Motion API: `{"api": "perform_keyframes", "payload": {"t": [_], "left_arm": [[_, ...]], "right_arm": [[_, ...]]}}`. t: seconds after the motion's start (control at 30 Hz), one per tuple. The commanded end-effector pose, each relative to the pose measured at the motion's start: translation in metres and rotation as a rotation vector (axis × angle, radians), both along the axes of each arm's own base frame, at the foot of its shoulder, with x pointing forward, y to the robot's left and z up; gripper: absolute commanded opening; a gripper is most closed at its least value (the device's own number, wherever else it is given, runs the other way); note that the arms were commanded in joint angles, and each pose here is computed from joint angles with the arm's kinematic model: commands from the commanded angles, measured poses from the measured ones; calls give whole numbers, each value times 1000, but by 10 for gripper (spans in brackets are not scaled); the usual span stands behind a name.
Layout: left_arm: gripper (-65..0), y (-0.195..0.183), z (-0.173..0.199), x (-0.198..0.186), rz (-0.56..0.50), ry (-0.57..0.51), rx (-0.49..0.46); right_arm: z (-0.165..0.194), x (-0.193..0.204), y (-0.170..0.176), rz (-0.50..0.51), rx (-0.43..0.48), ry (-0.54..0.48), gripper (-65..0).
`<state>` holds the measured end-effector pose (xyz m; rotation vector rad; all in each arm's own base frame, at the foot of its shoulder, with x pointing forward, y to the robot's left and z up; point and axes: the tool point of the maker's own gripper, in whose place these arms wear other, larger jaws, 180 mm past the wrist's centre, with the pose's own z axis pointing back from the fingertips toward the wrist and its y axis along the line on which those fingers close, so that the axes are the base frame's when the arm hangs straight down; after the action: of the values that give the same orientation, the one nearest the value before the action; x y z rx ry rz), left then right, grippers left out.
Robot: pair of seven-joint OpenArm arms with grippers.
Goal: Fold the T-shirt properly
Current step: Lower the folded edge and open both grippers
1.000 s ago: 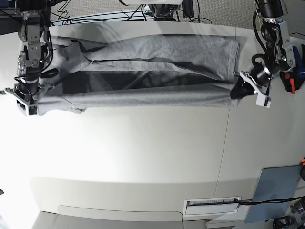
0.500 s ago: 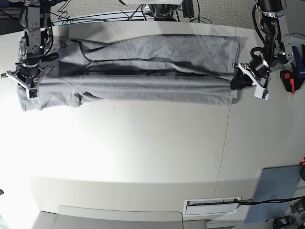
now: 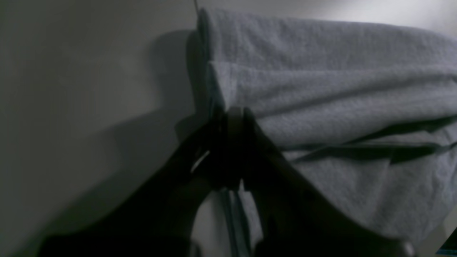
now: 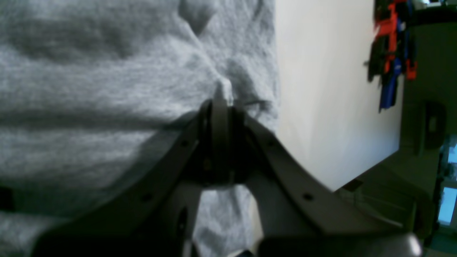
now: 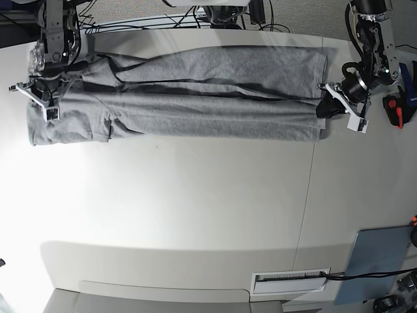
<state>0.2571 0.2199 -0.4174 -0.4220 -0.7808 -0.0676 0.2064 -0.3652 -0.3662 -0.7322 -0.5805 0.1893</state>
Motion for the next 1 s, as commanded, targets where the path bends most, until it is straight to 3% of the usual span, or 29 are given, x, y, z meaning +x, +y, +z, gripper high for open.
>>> {"api": "perform_keyframes", "payload": {"t": [0.0,0.13,0.27,0.43,0.53,0.8,0.97], "left_arm": [[-650,10,9,7,10,-31,27],[-650,10,9,7,10,-30,27],[-650,10,9,7,8,-26,28],[-439,10,9,7,9,-26,28],[-383,10,5,4,14,6,26],[-379,-5,-2,-14,-30,128,-65],[-379,-12,4,-12,-19,113,-134]], "right_arm": [[16,5,-10,4,-57,-33,-650],[13,2,-10,-10,-44,-18,-646],[12,2,-10,-10,-38,-18,-518],[12,2,-10,-11,-38,-19,-497],[12,3,-10,-11,-38,-21,-497],[14,5,-10,-9,-38,-29,-497],[14,5,-10,-8,-38,-30,-497]]}}
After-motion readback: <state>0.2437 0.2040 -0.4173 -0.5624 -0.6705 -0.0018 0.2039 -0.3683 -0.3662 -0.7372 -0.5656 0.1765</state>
